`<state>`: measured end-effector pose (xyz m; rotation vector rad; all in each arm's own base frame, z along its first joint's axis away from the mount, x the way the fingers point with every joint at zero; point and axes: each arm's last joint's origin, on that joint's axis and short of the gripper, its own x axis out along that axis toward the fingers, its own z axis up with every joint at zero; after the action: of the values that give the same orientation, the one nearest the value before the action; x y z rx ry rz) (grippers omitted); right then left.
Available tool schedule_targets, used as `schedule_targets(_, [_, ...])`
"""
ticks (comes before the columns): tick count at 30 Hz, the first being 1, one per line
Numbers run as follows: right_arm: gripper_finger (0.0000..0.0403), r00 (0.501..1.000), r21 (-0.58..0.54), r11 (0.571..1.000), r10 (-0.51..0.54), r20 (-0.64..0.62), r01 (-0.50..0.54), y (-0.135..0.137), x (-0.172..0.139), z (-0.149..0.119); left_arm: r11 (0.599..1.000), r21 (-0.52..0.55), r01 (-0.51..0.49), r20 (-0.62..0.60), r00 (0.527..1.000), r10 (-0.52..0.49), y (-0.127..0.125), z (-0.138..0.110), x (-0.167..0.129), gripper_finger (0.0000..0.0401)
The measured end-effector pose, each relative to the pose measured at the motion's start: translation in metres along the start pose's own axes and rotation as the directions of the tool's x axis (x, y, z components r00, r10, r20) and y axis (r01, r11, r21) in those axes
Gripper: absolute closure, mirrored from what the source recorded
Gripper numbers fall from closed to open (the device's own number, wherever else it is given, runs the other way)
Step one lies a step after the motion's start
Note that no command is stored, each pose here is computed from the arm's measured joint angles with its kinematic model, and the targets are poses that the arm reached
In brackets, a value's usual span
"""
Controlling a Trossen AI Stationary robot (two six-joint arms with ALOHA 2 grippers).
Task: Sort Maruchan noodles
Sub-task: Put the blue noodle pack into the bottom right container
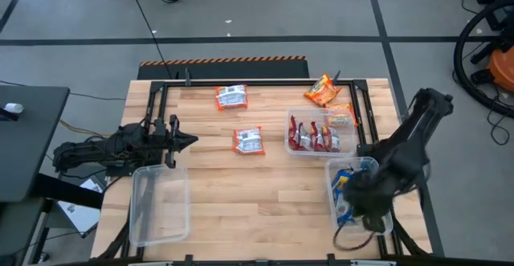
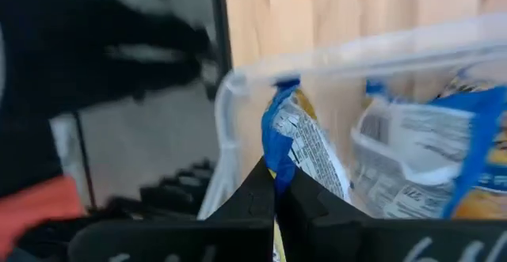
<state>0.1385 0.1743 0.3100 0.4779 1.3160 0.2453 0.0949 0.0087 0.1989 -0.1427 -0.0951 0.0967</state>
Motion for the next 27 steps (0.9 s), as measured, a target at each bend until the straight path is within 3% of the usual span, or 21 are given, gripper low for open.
schedule_targets(4, [0.0398, 0.979, -0.015, 1.0, 0.014, 0.205, -0.011, -0.008, -0.028, -0.021, 1.0, 0.0, 0.0, 0.0, 1.0, 0.0, 0.0, 0.0, 0.0, 0.0388])
schedule_targets(8, [0.0398, 0.944, 0.004, 1.0, 0.018, 0.328, -0.021, -0.019, -0.032, -0.044, 1.0, 0.0, 0.0, 0.0, 1.0, 0.0, 0.0, 0.0, 0.0, 0.0388])
schedule_targets(13, [0.0398, 0.904, 0.004, 0.993, 0.108, 0.413, -0.12, -0.025, -0.012, -0.064, 1.0, 0.0, 0.0, 0.0, 1.0, 0.0, 0.0, 0.0, 0.0, 0.0388])
schedule_targets(19, [0.0398, 0.856, 0.005, 0.946, 0.29, 0.429, -0.323, -0.013, 0.013, -0.069, 1.0, 0.0, 0.0, 0.0, 1.0, 0.0, 0.0, 0.0, 0.0, 0.0388])
schedule_targets(27, [0.0386, 0.957, 0.116, 0.986, 0.08, 0.277, -0.116, -0.029, 0.041, -0.078, 1.0, 0.0, 0.0, 0.0, 1.0, 0.0, 0.0, 0.0, 0.0, 0.0388])
